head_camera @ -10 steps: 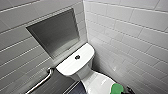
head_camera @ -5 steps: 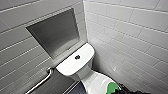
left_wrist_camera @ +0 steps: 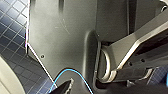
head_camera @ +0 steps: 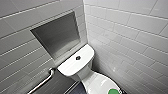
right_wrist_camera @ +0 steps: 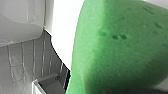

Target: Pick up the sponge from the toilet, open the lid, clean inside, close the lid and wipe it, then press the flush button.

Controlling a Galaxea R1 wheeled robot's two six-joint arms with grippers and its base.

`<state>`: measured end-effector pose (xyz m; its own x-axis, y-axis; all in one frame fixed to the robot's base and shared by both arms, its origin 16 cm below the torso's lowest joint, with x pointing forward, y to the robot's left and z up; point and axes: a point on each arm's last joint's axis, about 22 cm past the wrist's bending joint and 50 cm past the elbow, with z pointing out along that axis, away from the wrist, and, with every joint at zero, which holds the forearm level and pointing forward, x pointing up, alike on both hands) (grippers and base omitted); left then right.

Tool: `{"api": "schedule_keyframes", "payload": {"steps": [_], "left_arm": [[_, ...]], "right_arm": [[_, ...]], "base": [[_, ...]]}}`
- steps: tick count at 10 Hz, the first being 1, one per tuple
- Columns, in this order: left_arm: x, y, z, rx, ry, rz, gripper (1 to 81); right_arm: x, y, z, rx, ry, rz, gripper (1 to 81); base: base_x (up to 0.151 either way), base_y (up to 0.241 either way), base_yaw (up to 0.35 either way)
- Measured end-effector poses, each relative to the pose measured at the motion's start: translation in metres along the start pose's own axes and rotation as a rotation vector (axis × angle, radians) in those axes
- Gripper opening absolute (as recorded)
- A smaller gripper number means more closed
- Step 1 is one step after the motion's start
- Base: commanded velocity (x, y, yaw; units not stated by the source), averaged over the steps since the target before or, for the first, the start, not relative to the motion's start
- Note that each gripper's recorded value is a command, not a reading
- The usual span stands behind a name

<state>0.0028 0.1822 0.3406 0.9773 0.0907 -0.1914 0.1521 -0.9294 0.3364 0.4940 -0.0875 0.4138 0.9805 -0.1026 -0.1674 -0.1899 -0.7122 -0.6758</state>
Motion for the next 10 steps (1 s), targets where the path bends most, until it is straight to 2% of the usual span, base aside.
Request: {"api": "schedule_keyframes", "payload": {"steps": [3,7,10], "left_arm": [[0.016,0.011,-0.014,-0.014,0.052,0.052,81.1],[0.017,0.024,-0.029,-0.027,0.080,0.106,81.1],[-0.012,0.025,-0.039,-0.026,0.055,0.096,81.1]], "right_arm": [[-0.038,0.014,-0.051,-0.041,0.040,0.020,1.0],[-0.124,0.064,-0.097,-0.091,0.080,0.108,1.0],[-0.209,0.098,-0.101,-0.117,0.045,0.172,1.0]], "base": [[0.000,0.000,0.000],[0.000,0.000,0.000],[0.000,0.000,0.000]]}}
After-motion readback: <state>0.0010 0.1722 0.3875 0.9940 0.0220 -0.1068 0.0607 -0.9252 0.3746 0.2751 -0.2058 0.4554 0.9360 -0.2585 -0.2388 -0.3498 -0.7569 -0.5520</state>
